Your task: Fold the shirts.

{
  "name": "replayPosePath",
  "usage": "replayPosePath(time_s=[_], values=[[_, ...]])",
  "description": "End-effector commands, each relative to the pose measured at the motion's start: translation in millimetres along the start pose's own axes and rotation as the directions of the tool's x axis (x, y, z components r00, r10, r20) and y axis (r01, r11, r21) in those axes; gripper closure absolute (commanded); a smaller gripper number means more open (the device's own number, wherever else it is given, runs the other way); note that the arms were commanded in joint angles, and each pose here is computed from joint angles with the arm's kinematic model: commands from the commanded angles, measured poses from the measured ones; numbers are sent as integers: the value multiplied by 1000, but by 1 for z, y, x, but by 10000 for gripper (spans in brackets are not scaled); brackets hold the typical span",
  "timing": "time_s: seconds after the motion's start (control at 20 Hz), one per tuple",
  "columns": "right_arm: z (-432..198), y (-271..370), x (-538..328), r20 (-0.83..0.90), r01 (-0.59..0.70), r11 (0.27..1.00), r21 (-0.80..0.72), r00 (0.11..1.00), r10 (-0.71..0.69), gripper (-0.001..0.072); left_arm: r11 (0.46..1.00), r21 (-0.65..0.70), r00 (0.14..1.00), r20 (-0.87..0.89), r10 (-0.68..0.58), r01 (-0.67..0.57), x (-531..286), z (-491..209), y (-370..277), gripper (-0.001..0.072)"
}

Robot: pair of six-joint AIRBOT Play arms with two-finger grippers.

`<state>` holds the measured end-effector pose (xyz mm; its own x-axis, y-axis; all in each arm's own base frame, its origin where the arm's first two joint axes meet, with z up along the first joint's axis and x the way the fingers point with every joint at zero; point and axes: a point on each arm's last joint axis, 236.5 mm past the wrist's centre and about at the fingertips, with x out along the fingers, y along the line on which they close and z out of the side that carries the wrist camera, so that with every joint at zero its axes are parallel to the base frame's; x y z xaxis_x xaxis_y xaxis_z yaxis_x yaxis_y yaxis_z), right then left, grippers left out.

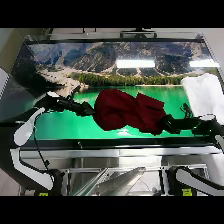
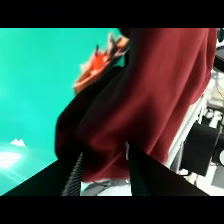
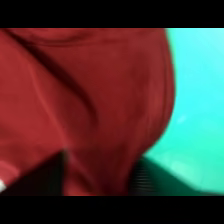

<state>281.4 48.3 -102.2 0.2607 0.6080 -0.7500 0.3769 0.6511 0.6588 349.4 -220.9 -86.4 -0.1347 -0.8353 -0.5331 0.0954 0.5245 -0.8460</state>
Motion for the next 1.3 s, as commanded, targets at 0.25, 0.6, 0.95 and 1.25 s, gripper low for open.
replayPosePath(time_s=[0.25,0.6,0.95,1.25], values=[[21,52,-7,39,-175,979,-102,983,180,691,993,101,998,-37,-57,61,10,18,-36,704],[37,77,-33,115,-172,966,-191,974,196,691,986,149,997,-36,-67,72,-6,30,-57,687],[35,76,-32,107,-170,967,-191,975,193,691,991,62,993,-10,121,-120,-44,31,10,-5],[35,76,-32,108,-171,967,-191,975,194,691,987,125,990,-81,116,-105,5,22,-3,3]])
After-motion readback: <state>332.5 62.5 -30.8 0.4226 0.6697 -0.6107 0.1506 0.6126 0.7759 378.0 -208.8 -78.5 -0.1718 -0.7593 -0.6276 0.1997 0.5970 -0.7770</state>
